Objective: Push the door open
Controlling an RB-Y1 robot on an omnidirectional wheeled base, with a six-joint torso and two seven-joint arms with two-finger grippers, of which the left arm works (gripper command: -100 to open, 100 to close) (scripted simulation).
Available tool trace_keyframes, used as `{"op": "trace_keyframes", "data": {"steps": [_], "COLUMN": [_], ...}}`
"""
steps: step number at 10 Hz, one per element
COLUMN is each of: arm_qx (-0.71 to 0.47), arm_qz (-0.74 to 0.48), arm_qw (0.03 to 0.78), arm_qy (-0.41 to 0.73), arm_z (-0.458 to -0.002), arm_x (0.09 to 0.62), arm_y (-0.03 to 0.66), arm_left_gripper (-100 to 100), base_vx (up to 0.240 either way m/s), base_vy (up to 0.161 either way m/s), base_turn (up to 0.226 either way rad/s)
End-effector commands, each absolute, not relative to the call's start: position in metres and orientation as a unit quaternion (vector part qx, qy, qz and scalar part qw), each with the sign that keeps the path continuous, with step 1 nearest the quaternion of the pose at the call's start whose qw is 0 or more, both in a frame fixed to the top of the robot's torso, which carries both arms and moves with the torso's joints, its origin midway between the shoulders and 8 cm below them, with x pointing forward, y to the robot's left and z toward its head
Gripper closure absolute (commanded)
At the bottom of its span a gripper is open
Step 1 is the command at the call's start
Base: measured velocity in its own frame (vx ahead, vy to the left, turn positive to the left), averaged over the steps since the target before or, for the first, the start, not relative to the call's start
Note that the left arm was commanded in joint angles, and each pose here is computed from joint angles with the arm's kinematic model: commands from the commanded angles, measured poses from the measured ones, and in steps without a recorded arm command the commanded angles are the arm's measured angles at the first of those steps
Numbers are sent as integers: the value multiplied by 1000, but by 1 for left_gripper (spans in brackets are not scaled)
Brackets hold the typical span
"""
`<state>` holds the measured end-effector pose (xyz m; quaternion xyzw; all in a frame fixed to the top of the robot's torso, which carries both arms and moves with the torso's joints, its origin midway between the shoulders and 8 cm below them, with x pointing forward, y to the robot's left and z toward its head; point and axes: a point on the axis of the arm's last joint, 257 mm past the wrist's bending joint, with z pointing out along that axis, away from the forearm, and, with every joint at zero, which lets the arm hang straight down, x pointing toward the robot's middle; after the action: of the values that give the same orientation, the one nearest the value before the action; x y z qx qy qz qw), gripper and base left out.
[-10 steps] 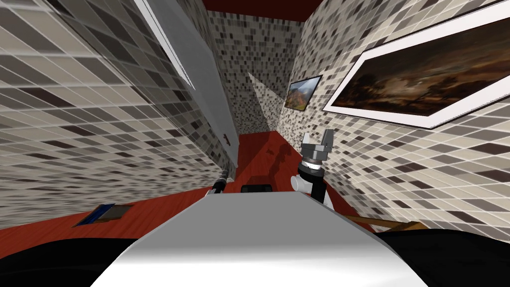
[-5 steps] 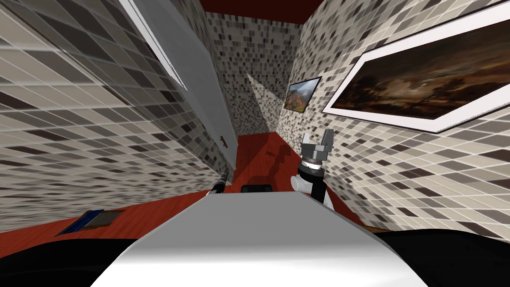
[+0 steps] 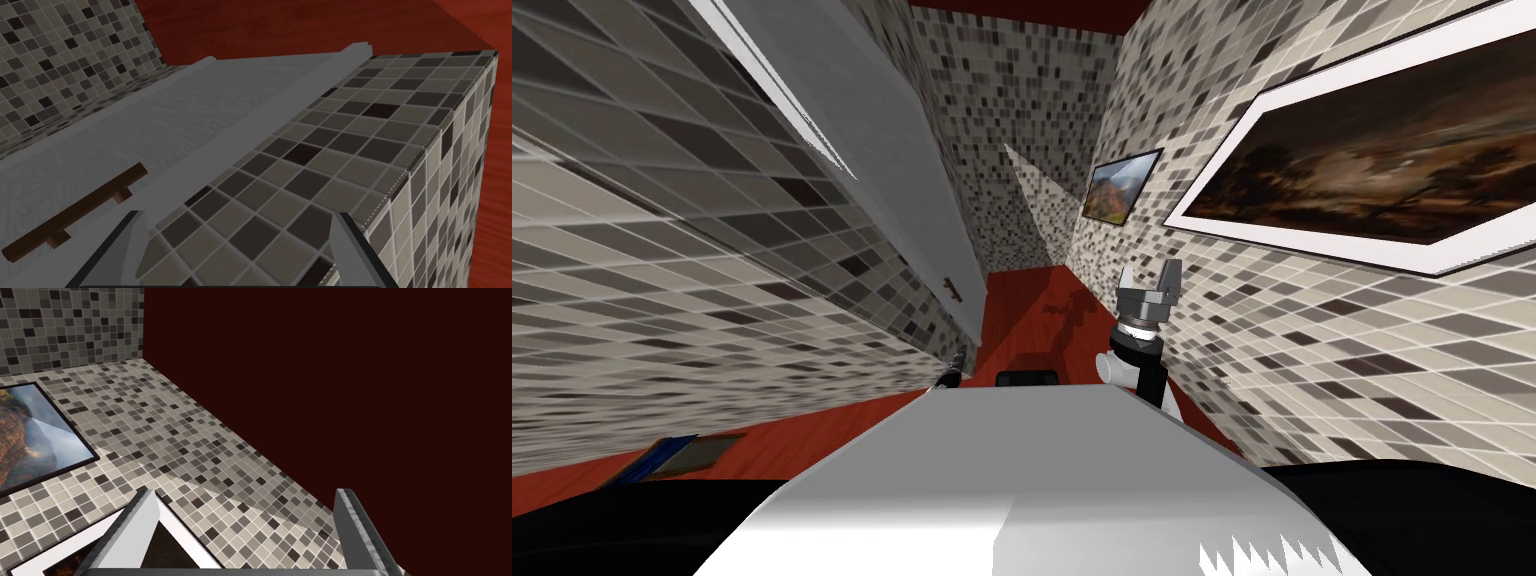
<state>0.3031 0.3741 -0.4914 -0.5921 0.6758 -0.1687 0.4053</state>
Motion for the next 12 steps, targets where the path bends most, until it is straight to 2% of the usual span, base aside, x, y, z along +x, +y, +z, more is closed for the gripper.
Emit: {"op": "trace_keyframes", "data": {"steps": [1, 12], "arm_qx": [-601, -641], "arm_qz": [-146, 25], "arm_qw": [398, 364], "arm_qy": [678, 675], "arm_z": [-503, -555], "arm_x": [293, 205], "arm_y": [385, 470], "arm_left_gripper": [-100, -100], "base_vx": [140, 140], "base_vy": [-84, -79], "base_turn": [2, 1]}}
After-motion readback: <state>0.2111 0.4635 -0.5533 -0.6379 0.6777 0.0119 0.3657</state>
